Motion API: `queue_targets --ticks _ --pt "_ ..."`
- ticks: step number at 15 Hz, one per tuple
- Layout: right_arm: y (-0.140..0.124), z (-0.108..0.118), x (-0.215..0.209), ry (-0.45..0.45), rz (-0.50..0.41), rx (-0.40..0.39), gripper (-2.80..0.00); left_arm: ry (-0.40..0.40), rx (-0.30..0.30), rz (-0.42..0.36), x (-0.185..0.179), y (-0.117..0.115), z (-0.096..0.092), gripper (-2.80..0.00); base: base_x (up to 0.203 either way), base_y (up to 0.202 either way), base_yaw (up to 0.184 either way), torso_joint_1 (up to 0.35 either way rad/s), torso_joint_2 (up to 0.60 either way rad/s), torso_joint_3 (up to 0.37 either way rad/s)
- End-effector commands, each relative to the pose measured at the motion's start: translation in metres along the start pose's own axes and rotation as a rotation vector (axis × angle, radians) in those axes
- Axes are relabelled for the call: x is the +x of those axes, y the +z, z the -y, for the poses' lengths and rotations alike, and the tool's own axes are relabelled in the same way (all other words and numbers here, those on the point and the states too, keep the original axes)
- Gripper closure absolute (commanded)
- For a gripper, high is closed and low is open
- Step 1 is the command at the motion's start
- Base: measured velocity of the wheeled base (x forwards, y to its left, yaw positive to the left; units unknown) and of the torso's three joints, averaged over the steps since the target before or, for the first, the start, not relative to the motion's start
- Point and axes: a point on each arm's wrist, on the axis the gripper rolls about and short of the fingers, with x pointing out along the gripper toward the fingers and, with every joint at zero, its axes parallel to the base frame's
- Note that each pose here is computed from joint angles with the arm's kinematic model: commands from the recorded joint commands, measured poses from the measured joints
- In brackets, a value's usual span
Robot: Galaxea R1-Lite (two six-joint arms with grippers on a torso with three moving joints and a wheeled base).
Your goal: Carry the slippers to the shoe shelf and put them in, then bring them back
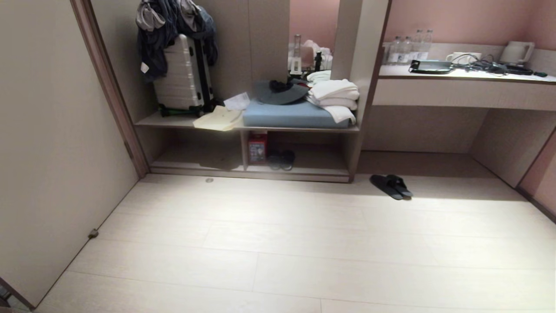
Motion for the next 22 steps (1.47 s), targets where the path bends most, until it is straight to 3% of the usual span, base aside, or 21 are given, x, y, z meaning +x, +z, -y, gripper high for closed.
queue_targets --ticks 1,22 --pt "0.0001 0.0000 0.0000 0.001 0.001 0.000 0.00 0.000 -0.001 0.000 0.0000 0.0000 0.0000 0.00 0.000 0.000 0.000 0.000 0.00 0.000" --pt "0.0001 0.0000 0.0000 0.001 0.001 0.000 0.00 0.000 0.000 0.000 0.0000 0.0000 0.0000 0.00 0.000 0.000 0.000 0.000 0.00 0.000"
